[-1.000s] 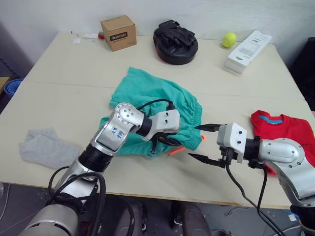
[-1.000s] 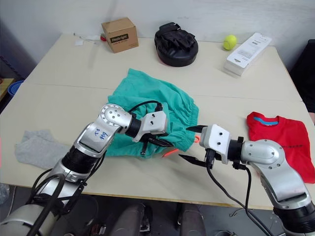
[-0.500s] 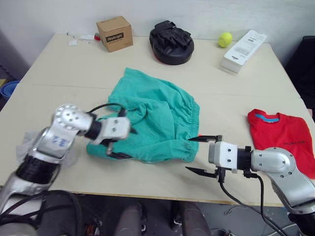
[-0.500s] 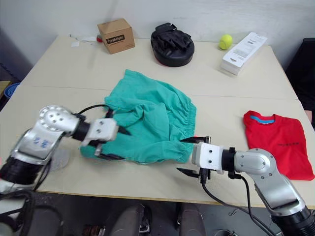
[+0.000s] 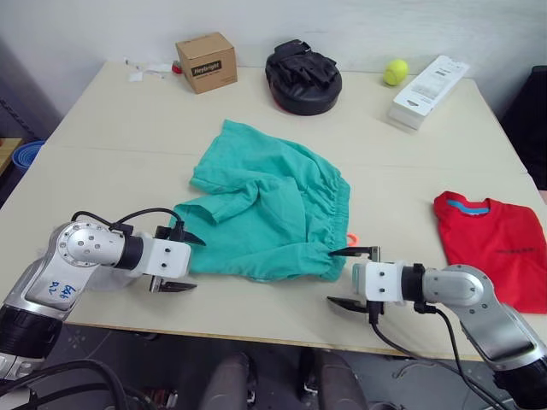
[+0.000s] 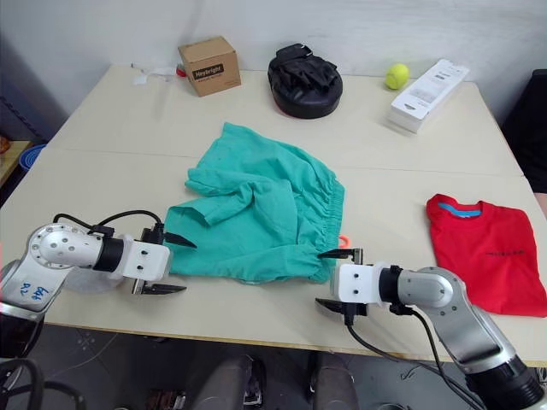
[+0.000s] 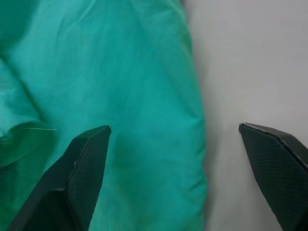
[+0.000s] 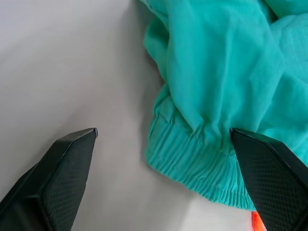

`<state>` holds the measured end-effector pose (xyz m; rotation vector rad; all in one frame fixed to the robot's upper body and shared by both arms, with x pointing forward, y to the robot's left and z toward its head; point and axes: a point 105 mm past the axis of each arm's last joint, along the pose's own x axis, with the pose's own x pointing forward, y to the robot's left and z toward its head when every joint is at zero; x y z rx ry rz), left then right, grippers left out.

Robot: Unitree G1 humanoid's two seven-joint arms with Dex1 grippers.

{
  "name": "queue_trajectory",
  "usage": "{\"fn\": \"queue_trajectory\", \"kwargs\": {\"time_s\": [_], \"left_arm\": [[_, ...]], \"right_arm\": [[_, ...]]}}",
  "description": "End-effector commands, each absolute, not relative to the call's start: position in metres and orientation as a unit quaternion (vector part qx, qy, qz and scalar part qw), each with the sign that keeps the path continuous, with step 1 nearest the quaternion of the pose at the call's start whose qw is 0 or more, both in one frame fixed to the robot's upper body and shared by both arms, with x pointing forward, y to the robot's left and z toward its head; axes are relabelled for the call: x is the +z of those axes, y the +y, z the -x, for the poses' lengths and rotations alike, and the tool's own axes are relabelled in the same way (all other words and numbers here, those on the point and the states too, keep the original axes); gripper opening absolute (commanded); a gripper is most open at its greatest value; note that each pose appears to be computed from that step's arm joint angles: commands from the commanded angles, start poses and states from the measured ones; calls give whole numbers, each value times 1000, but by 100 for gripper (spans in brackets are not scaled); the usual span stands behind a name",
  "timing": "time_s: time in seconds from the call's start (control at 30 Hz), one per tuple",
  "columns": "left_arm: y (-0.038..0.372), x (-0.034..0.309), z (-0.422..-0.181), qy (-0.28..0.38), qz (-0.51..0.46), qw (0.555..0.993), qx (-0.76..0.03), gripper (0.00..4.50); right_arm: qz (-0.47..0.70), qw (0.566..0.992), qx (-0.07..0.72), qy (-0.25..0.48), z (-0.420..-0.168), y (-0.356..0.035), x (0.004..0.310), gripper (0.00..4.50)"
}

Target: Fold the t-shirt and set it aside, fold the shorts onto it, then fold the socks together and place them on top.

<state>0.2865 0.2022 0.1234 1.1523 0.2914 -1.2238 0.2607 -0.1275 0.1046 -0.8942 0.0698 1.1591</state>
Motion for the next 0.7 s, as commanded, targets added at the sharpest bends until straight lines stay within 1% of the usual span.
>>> {"fn": "queue_trajectory", "kwargs": {"time_s": [0.03, 0.07, 0.17, 0.23, 0.27, 0.3, 0.33, 0.37, 0.43, 0.57, 0.7], "left_arm": [[220, 112, -293, 169, -520, 670, -502, 357], [220, 112, -293, 170, -517, 672, -502, 327], [219, 111, -293, 177, -501, 681, -504, 240], [221, 111, -293, 181, -498, 683, -503, 187], [222, 111, -293, 183, -499, 682, -502, 149], [223, 110, -293, 186, -499, 681, -502, 123], [224, 110, -293, 190, -499, 681, -501, 83], [225, 109, -292, 192, -499, 681, -501, 56], [228, 108, -291, 200, -495, 681, -501, 0], [234, 110, -287, 216, -484, 678, -510, 0], [234, 120, -270, 248, -435, 673, -545, 0]], "right_arm": [[418, 752, 509, 23, -272, -124, 103, 450], [418, 755, 504, 25, -275, -123, 101, 450], [417, 758, 501, 28, -280, -121, 97, 394], [428, 755, 496, 25, -284, -122, 96, 335], [430, 755, 494, 24, -285, -123, 96, 296], [432, 754, 494, 23, -286, -124, 97, 265], [434, 753, 493, 22, -287, -124, 97, 226], [437, 752, 494, 20, -287, -125, 98, 188], [451, 742, 497, 16, -287, -129, 100, 128], [468, 720, 511, -2, -289, -137, 115, 1], [453, 661, 598, -15, -264, -139, 130, 1]]}}
